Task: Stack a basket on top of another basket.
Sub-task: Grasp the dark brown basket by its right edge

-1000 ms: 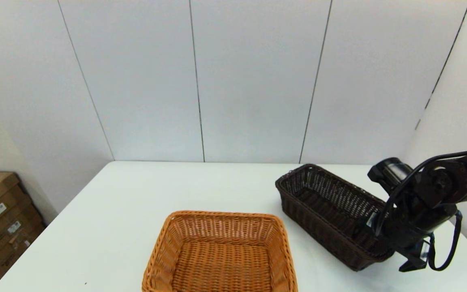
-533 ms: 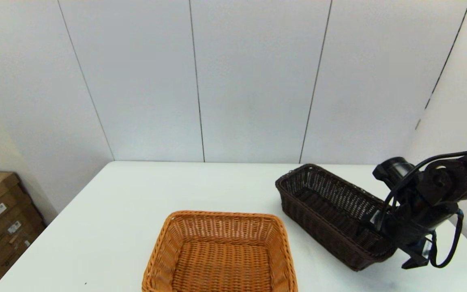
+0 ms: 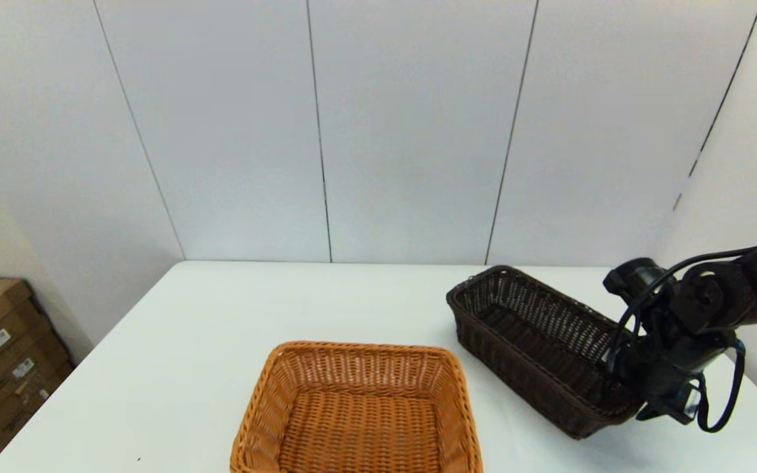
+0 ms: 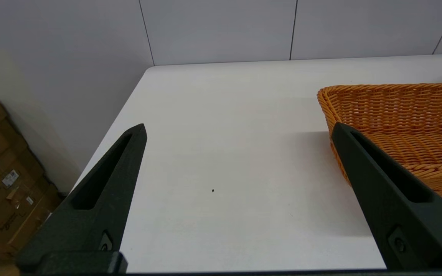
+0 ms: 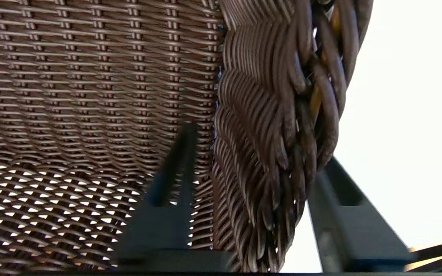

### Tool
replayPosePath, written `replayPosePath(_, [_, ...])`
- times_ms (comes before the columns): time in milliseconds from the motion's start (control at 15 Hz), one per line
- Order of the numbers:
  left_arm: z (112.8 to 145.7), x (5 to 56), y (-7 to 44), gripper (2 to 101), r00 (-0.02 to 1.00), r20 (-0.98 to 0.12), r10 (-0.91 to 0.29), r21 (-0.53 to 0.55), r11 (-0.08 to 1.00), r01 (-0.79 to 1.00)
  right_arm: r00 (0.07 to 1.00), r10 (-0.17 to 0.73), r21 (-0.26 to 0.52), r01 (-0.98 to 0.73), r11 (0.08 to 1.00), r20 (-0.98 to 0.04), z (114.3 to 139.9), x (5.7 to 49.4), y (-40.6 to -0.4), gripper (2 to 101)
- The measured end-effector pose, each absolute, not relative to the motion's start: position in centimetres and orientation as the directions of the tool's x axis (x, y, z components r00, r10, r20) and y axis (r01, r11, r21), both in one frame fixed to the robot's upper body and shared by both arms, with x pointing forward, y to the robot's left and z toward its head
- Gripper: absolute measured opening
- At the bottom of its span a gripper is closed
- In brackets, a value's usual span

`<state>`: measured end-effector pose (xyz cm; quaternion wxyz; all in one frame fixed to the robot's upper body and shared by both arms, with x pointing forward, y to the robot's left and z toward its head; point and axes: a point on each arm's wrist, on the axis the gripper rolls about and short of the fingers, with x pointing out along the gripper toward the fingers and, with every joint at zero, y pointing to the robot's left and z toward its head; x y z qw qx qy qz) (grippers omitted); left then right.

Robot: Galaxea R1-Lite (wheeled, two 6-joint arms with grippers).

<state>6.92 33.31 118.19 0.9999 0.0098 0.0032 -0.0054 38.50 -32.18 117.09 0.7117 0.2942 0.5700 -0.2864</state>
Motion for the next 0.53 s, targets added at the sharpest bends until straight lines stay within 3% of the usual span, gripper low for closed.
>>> replayPosePath(67, [118.19,6.92,33.31,97.8,1.000,-0.007,-0.011,0.019,1.000,0.011,0.183,-0.073,0.090,0.744,0.662,-0.980,117.05,38.48,-32.19,22.4])
replayPosePath(133, [118.19,6.92,33.31,97.8,1.000,-0.007,-0.011,0.019,1.000,0.011,0.191,-0.071,0.098,0.745,0.660,-0.979,117.08,38.61,-32.22,15.5])
replayPosePath(533, [118.18,6.92,33.31,97.8,1.000,-0.007,-0.011,0.020,1.000,0.011,0.186,-0.069,0.096,0.750,0.654,-0.980,117.09,38.57,-32.26,15.5])
